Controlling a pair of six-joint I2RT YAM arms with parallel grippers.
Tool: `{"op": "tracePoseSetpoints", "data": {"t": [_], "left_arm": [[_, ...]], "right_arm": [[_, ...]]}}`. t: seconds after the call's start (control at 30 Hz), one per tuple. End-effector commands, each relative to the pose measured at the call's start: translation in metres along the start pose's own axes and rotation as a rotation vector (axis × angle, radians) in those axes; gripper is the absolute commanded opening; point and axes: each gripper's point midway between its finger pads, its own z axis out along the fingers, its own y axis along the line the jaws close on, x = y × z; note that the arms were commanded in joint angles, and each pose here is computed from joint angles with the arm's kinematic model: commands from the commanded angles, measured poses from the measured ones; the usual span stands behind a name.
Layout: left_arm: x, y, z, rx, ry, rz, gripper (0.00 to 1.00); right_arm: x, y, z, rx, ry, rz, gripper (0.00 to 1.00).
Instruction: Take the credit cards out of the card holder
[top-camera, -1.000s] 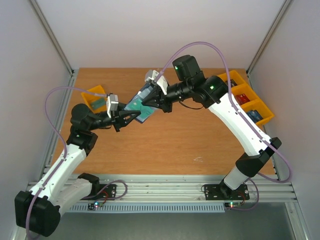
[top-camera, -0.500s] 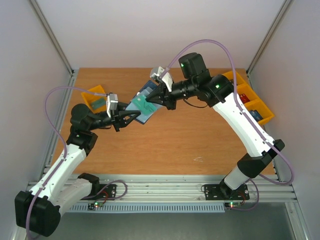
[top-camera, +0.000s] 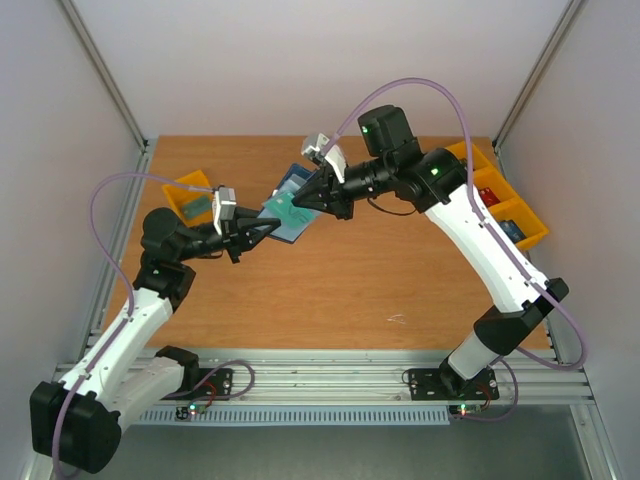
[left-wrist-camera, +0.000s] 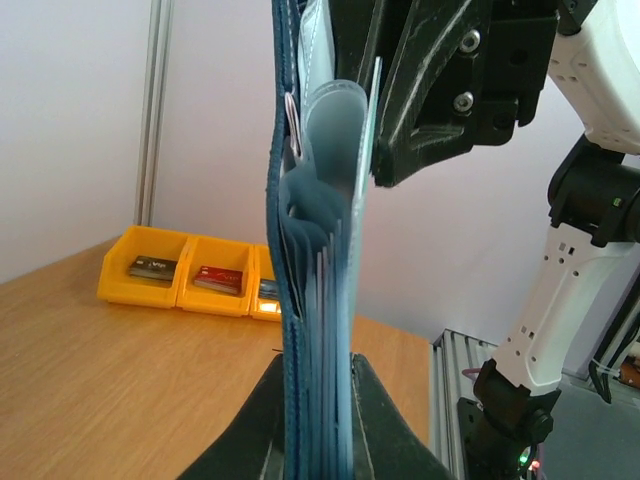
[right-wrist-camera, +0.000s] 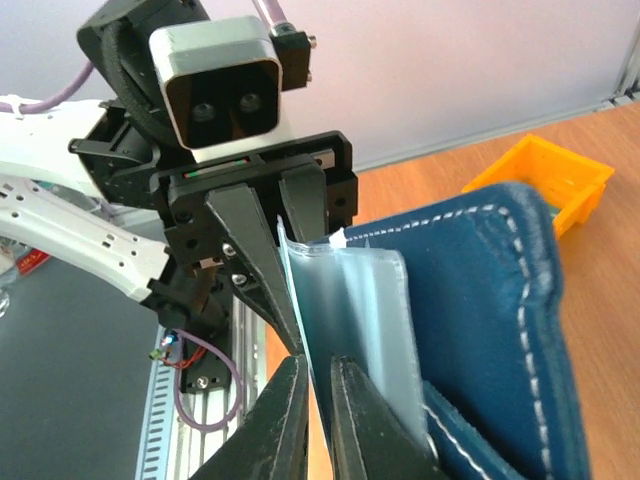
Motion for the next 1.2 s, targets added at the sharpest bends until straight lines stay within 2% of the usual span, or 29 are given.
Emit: {"op": "tracePoseSetpoints", "data": {"t": [0.0,0.23,0.37,0.67,0.97,1.17], "left_arm": [[-0.011,-0.008,-0.002,0.011,-0.042,0.063,0.00],[-0.011,-0.007,-0.002,0.008,-0.047,0.066,0.00],[-0.011,-0.007,-0.002,0.007,-0.048,0.066,0.00],[-0.005,-0.006,-0.002,0.010,-0.032,0.066,0.00],[0.005,-0.003,-0.001,0.008,-0.010,0.070,0.00],[0.008,-0.002,-0.002,-0.001,-0.004,0.068,0.00]], "right_arm": [[0.020,-0.013,0.008,0.036,0.058,0.042,0.07],[0.029,-0.023,0.001,0.084,0.066,0.061,0.07],[0.032,-0.021,0.002,0.071,0.077,0.071,0.01],[0.025,-0.021,-0.025,0.083,0.047,0.077,0.01],[0.022,-0.011,-0.026,0.014,0.058,0.107,0.01],[0.028,-0.016,-0.033,0.056,0.090,0.100,0.03]]}}
